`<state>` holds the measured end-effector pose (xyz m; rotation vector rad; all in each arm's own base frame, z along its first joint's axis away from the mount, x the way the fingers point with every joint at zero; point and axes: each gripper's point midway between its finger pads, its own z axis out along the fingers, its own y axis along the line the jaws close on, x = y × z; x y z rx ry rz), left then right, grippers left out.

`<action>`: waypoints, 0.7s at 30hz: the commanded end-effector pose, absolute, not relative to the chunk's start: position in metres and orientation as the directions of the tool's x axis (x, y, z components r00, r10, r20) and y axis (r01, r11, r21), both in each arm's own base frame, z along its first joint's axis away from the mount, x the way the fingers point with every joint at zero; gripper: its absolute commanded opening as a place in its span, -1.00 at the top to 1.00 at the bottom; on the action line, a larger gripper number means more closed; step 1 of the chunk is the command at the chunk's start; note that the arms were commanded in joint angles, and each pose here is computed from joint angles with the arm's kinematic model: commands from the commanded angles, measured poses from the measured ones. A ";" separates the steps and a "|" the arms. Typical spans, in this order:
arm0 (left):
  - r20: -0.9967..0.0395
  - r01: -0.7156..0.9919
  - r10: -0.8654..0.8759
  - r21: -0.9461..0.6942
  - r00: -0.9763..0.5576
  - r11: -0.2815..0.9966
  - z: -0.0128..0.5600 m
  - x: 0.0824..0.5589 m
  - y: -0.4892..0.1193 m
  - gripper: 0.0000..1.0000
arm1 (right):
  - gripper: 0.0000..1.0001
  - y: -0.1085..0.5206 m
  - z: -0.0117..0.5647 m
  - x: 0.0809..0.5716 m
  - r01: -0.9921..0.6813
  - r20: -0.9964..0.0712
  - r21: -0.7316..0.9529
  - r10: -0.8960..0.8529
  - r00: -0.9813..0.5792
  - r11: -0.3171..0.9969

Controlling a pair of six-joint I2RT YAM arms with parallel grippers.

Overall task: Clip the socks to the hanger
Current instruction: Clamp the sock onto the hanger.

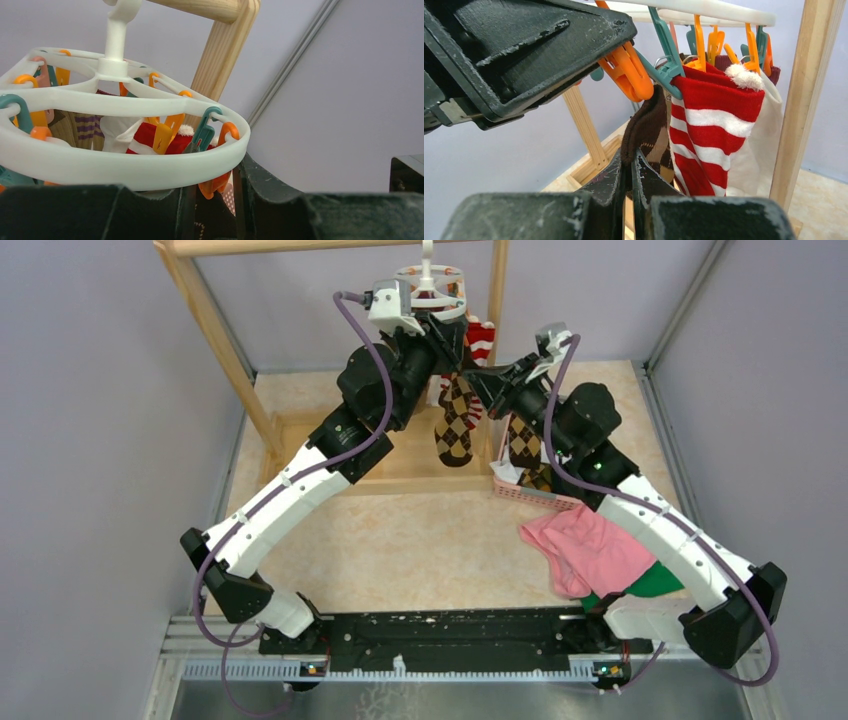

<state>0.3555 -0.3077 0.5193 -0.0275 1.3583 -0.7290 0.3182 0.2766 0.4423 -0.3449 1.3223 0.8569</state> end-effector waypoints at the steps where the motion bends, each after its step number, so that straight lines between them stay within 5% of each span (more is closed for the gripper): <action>1: -0.845 0.478 -0.530 -0.439 0.070 0.761 0.541 0.345 -0.297 0.70 | 1.00 0.273 0.483 0.309 -0.736 -0.916 0.203 0.390 0.089 0.645; 21: -0.843 0.475 -0.534 -0.445 0.065 0.759 0.538 0.344 -0.295 0.70 | 1.00 0.278 0.496 0.304 -0.732 -0.920 0.160 0.369 0.132 0.662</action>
